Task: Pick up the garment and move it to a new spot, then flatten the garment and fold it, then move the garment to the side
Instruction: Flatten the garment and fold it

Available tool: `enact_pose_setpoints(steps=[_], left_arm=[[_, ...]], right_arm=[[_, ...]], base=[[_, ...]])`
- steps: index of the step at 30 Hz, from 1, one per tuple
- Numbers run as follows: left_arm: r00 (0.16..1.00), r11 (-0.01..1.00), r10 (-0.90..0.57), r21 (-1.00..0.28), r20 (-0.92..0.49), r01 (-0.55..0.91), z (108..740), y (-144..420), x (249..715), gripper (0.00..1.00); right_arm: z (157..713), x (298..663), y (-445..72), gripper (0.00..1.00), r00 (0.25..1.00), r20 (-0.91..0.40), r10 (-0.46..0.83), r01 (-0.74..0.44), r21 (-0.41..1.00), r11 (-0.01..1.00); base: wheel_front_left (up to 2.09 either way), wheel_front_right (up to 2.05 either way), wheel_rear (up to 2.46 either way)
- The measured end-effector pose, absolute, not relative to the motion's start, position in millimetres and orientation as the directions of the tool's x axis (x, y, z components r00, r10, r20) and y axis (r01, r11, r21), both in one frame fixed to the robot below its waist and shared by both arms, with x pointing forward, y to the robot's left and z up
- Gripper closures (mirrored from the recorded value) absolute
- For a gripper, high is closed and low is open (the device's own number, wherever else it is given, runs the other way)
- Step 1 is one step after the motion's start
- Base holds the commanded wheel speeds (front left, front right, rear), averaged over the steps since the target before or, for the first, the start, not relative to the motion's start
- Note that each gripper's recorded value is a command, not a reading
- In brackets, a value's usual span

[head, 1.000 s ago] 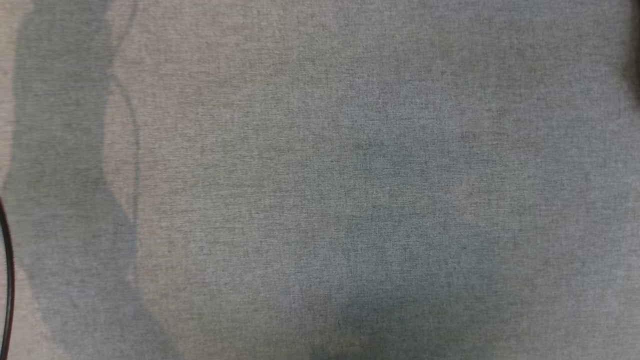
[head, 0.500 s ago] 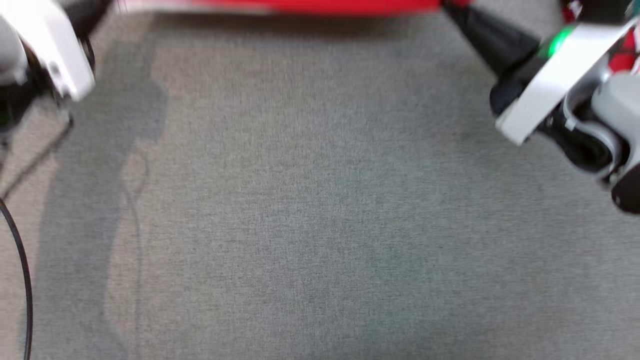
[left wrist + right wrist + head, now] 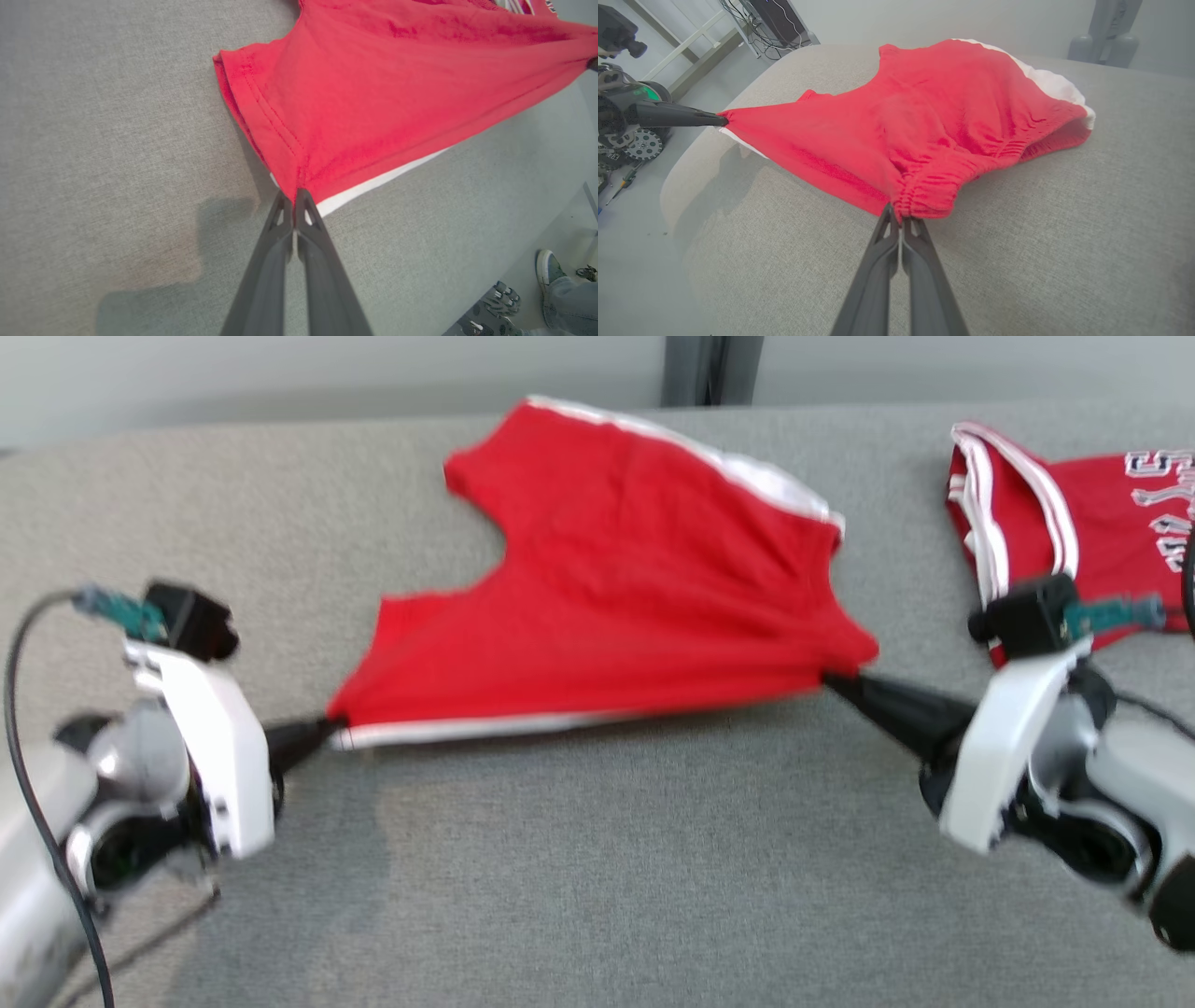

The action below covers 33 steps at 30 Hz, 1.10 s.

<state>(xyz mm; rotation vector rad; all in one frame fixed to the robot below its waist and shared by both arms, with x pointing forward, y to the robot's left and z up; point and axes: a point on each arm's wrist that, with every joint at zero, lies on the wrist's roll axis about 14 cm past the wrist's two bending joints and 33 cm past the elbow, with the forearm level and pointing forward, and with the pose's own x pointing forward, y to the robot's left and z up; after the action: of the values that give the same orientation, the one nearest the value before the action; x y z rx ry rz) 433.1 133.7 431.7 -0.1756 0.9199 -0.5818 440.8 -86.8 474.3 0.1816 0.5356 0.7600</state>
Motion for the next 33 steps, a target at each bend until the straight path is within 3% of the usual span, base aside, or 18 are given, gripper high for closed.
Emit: enact_pose_setpoints(steps=[10, 17, 27, 33], left_arm=[[0.361, 0.794, -0.587, -0.429, -0.724, 0.43, 449.4, 121.6, 335.8, 1.0], [0.283, 0.769, -0.61, -0.467, -0.74, 0.436, 451.7, 112.6, 294.5, 1.0], [0.267, 0.755, -0.617, -0.463, -0.74, 0.464, 457.6, 106.3, 295.0, 1.0], [0.267, 0.751, -0.601, -0.417, -0.754, 0.512, 468.7, 107.0, 339.5, 1.0]], right_arm=[[456.3, 365.4, -106.0, 1.0, 0.543, -0.474, 0.693, -0.585, 0.378, 0.718], [436.4, 324.5, -123.2, 1.0, 0.492, -0.544, 0.679, -0.535, 0.426, 0.729], [438.7, 316.9, -133.3, 1.0, 0.5, -0.554, 0.666, -0.512, 0.432, 0.743], [441.6, 330.5, -126.9, 1.0, 0.437, -0.591, 0.678, -0.481, 0.483, 0.731]], base=[[0.0, 0.0, 0.0], [0.0, 0.0, 0.0], [0.0, 0.0, 0.0], [0.0, 0.0, 0.0]])
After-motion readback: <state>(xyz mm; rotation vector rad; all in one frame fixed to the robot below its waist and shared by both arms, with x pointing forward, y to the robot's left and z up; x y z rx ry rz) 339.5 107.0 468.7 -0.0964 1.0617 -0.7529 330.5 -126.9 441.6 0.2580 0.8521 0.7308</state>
